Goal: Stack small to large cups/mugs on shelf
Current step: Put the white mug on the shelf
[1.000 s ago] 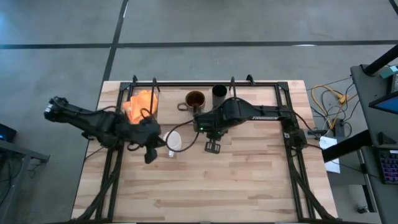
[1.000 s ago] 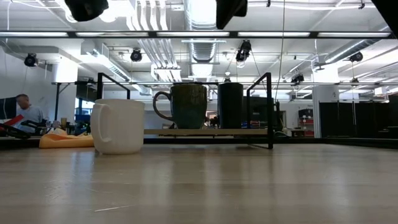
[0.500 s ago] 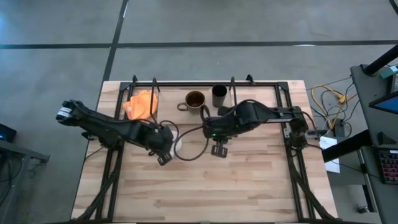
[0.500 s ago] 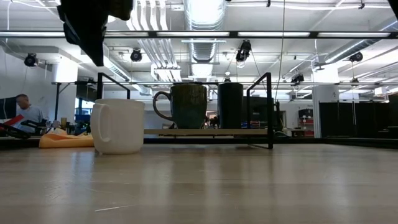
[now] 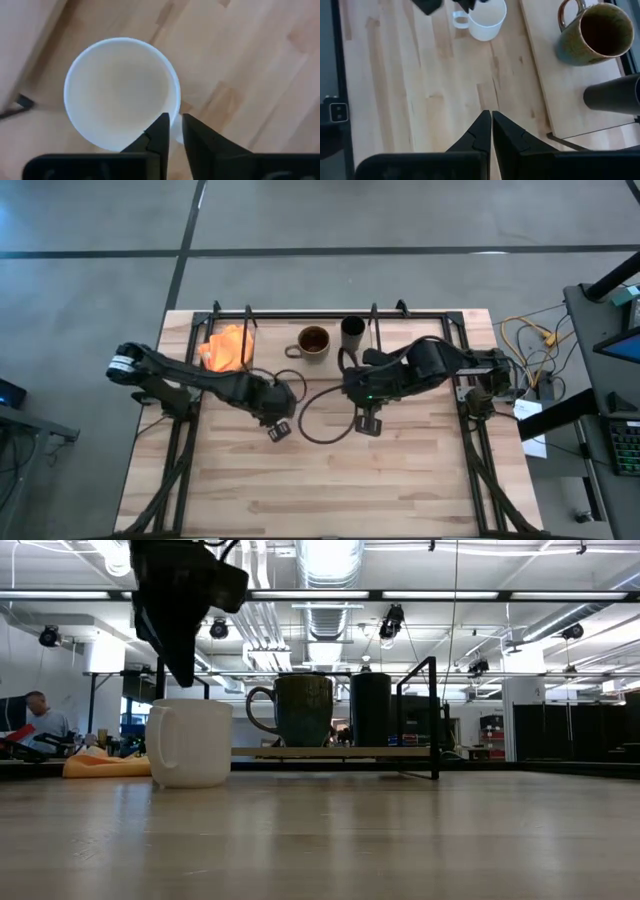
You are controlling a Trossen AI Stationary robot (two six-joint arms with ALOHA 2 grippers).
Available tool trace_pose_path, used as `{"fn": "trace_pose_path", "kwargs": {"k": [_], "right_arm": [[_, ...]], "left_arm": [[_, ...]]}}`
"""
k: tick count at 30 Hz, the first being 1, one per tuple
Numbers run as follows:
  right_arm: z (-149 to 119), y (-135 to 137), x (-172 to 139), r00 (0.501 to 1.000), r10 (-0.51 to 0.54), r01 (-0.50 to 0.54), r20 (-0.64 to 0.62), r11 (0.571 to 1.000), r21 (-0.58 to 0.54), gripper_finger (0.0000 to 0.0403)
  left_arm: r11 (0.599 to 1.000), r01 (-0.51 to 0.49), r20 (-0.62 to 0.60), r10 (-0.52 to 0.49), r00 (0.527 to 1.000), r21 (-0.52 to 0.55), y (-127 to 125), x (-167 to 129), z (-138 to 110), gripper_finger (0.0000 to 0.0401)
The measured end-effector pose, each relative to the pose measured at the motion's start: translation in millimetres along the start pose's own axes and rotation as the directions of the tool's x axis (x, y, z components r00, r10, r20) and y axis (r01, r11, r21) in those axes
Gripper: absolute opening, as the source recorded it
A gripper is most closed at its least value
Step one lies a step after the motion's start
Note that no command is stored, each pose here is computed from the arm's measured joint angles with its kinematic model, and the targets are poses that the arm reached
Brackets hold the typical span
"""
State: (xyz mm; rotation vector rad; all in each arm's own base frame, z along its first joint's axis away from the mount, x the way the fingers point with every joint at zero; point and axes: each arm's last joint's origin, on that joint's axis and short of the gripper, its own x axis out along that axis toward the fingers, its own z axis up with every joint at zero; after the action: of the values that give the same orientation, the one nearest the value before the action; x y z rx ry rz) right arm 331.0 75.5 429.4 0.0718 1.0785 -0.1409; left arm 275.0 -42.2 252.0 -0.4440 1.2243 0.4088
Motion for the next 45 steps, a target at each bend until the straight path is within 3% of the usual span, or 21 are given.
{"fn": "trace_pose_path", "kwargs": {"k": [4, 10, 18, 45], "right_arm": [[-2.1, 3.7, -3.4, 1.000, -0.013, 0.013, 0.014, 1.000, -0.017, 0.0009], [-2.8, 5.5, -3.8, 0.999, -0.034, 0.036, 0.023, 0.997, -0.070, 0.0009], [-2.9, 5.5, -3.8, 0.999, -0.034, 0.037, 0.023, 0.993, -0.111, 0.0009], [-2.8, 5.4, -3.7, 0.999, -0.034, 0.038, 0.023, 0.982, -0.184, 0.0009]], "left_arm": [[0.986, 0.041, 0.016, -0.039, 0.999, -0.161, 3.4, -5.7, 9.5, 0.0073], [0.975, 0.096, 0.078, -0.082, 0.994, -0.198, 0.1, -13.8, 24.5, 0.0097], [0.943, 0.047, 0.021, -0.042, 0.999, -0.328, 2.9, 11.7, 35.9, 0.0098], [0.913, -0.018, -0.021, 0.010, 1.000, -0.407, 18.1, 31.8, 46.8, 0.0096]]}}
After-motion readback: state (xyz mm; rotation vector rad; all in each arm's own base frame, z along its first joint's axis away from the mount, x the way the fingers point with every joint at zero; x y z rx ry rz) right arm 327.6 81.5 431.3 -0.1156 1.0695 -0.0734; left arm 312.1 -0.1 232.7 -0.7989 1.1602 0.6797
